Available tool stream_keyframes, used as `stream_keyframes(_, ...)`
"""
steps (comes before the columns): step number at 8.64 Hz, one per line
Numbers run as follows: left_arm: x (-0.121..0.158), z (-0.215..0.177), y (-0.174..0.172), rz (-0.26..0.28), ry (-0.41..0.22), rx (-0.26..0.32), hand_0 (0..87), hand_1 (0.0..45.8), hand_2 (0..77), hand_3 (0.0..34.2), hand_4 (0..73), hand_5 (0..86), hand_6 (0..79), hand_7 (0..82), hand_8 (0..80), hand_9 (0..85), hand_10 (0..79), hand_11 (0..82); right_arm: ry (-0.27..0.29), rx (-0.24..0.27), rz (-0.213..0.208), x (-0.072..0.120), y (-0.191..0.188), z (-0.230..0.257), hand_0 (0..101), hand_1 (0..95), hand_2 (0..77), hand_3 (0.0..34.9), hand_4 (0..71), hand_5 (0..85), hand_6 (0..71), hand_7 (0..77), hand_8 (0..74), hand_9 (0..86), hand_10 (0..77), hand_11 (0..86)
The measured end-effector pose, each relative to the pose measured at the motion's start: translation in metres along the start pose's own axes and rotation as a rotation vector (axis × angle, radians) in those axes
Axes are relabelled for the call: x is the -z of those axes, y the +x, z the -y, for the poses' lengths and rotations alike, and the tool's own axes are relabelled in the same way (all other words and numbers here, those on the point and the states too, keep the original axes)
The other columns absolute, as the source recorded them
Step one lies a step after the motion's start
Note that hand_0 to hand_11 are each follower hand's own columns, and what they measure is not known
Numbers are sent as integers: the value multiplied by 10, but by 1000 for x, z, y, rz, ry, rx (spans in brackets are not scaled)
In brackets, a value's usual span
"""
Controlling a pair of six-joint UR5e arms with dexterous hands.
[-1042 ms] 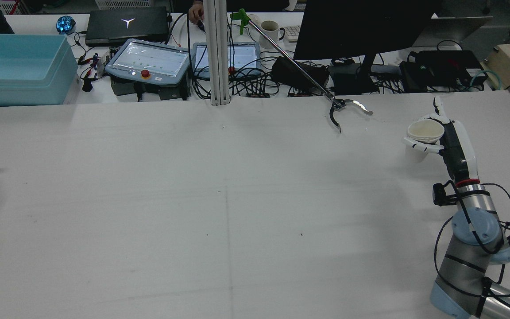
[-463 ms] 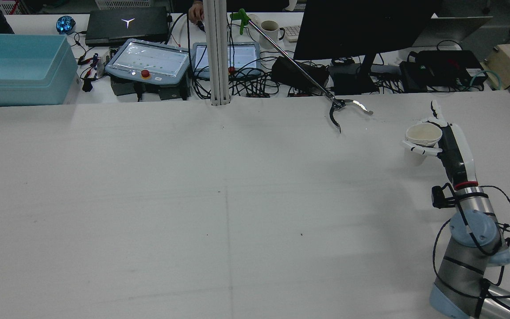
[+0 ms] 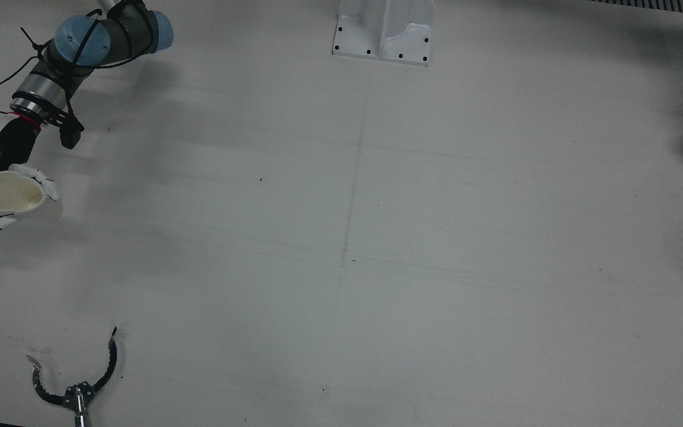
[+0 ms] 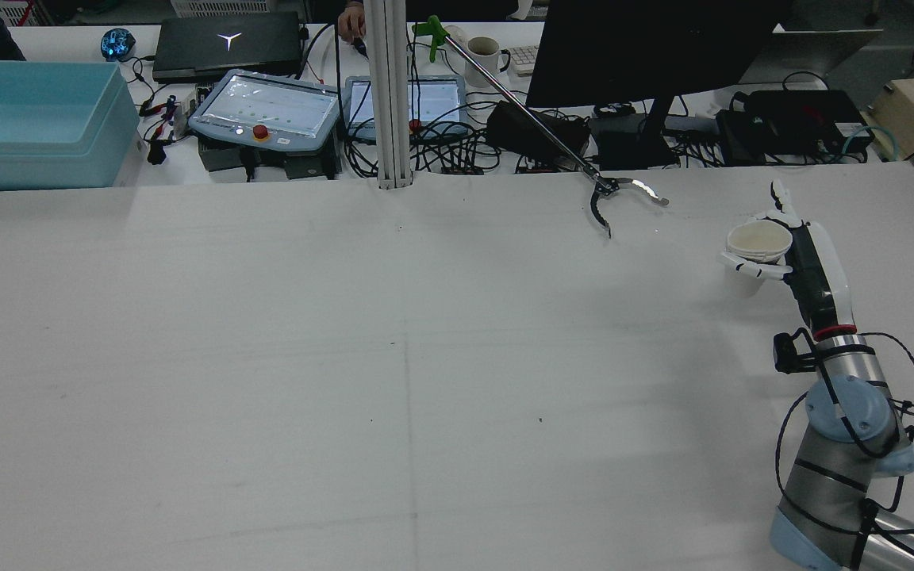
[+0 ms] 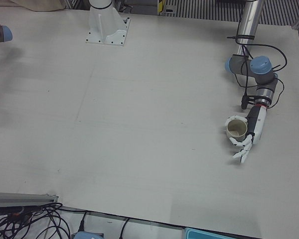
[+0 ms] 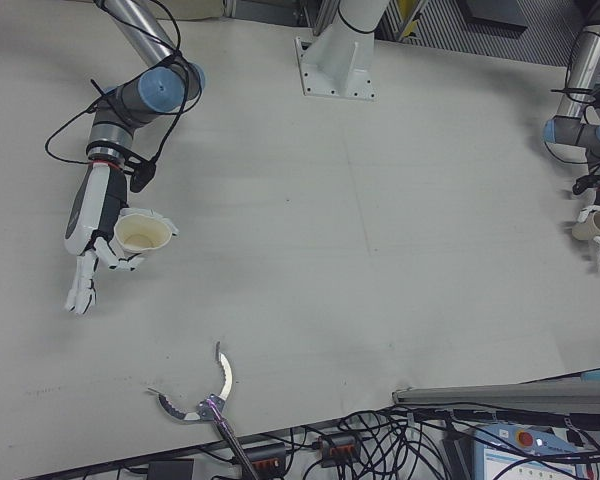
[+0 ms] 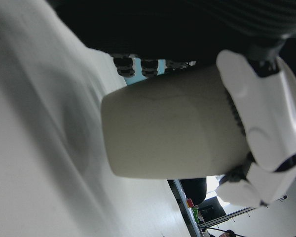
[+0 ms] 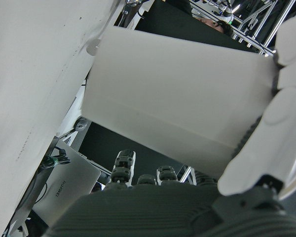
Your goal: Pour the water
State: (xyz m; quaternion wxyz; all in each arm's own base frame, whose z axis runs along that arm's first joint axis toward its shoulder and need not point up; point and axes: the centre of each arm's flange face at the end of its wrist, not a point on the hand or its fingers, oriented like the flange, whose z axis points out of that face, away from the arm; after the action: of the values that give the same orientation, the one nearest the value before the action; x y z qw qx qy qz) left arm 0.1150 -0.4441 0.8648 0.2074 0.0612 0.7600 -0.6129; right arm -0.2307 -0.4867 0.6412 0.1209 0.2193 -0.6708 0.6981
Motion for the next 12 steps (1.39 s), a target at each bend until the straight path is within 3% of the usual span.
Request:
stream_keyframes(6, 8, 0, -16, 16, -2, 4, 441, 114, 425, 1, 267, 567, 104, 185, 33, 82, 44, 71, -1, -2, -2, 0, 0, -1, 440, 87, 229, 0, 442, 535, 49, 38, 5, 5, 93, 131)
stream_keyframes(7, 9, 1, -16, 16, -4, 9, 457, 289, 311, 2, 136, 485, 27, 44, 0, 16, 16, 33, -2, -2, -3, 0, 1, -1, 437, 87, 229, 0, 442, 540, 49, 38, 5, 5, 93, 131)
stream_keyframes(8, 10, 1, -16, 16, -5, 12, 464, 267, 289, 51, 11, 365, 0, 5, 0, 16, 16, 22, -2, -2, -3, 0, 1, -1, 437, 87, 229, 0, 442, 540, 49, 38, 5, 5, 93, 131)
stream_keyframes(9, 10, 1, -16, 15, -6, 14, 465, 109, 185, 81, 11, 207, 0, 5, 0, 16, 11, 22, -2, -2, -4, 1, 1, -1, 435, 87, 229, 0, 442, 540, 44, 38, 5, 5, 93, 131)
stream_keyframes(10, 15, 4, -15, 17, -1, 13, 466, 180, 38, 100, 11, 0, 0, 5, 5, 16, 16, 27, -3, -2, -4, 1, 1, -1, 438, 87, 229, 0, 442, 540, 44, 38, 5, 5, 93, 131)
stream_keyframes(12, 31, 12, -10, 23, 14, 12, 479, 169, 27, 117, 11, 5, 0, 5, 5, 16, 27, 33, -4, -4, -4, 1, 1, -2, 441, 87, 229, 0, 442, 540, 49, 38, 5, 5, 93, 131)
